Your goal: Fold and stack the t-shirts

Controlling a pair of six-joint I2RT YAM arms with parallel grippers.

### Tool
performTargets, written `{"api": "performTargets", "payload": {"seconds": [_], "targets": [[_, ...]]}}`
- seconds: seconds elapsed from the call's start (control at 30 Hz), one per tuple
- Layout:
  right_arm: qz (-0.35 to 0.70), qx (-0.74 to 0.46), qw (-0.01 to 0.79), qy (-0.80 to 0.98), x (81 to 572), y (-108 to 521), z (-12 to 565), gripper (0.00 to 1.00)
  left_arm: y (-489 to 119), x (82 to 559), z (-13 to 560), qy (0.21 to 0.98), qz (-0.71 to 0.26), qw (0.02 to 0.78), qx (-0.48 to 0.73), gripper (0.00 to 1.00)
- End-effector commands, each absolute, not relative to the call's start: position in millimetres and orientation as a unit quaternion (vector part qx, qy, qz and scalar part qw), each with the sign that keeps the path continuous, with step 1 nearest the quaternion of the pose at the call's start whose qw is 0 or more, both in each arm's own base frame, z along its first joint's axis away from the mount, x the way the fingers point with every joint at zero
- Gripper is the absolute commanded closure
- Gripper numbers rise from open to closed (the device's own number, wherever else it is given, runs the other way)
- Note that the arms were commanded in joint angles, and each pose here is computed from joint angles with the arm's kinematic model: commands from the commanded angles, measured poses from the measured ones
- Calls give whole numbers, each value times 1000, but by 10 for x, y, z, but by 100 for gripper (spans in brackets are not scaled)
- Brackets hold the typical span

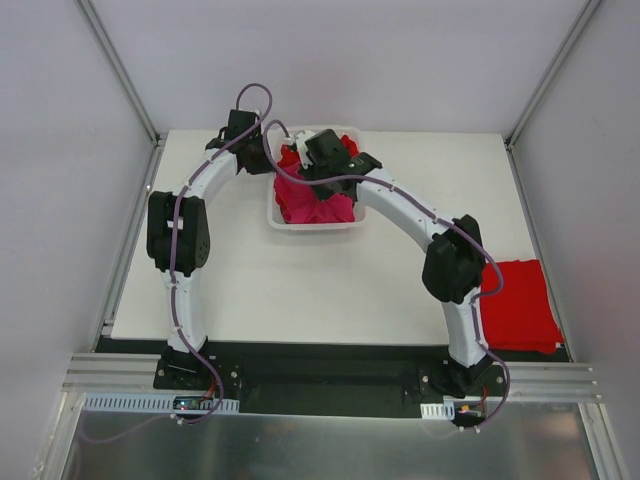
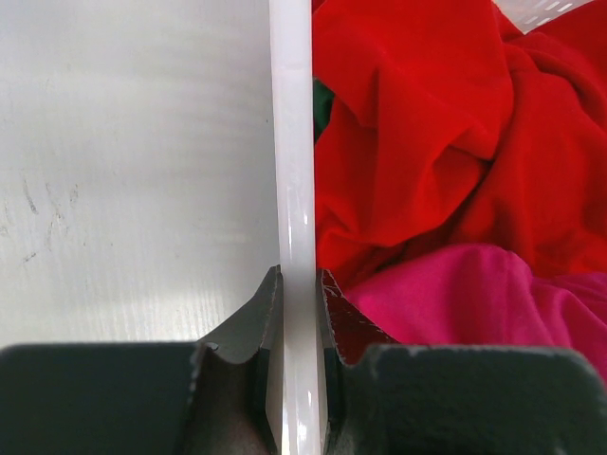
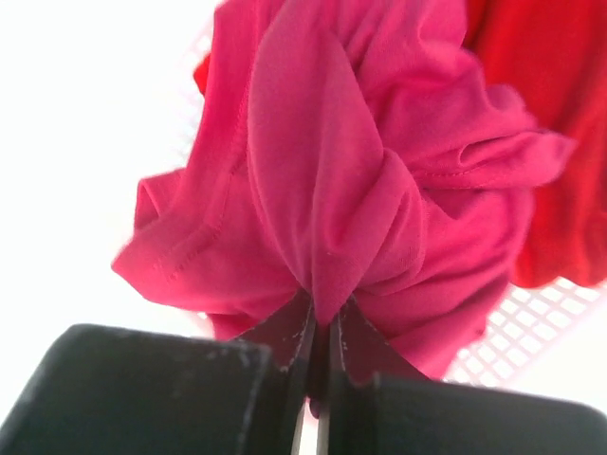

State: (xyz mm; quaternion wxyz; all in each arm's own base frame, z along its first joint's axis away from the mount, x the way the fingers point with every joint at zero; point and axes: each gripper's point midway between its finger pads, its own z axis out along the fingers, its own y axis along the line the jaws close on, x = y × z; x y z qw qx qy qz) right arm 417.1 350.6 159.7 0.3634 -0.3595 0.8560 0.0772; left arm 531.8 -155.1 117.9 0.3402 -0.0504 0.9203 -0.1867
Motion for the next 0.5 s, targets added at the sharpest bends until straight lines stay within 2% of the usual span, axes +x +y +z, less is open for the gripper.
{"api": "performTargets", "payload": {"seconds": [0.0,0.23,0.47], "targets": [[82,-342,447,822,4119,3446,2468,99,-1593,5346,1458,906,-200,372,-29,100],[99,-332,518,782,4036,3387,3150,99,-1552,5346,1432,907,-190,373,-37,100],[128,-322,557,755,3668,3271,3813,99,-1483,5382,1473,906,-173,384,-50,100]]}}
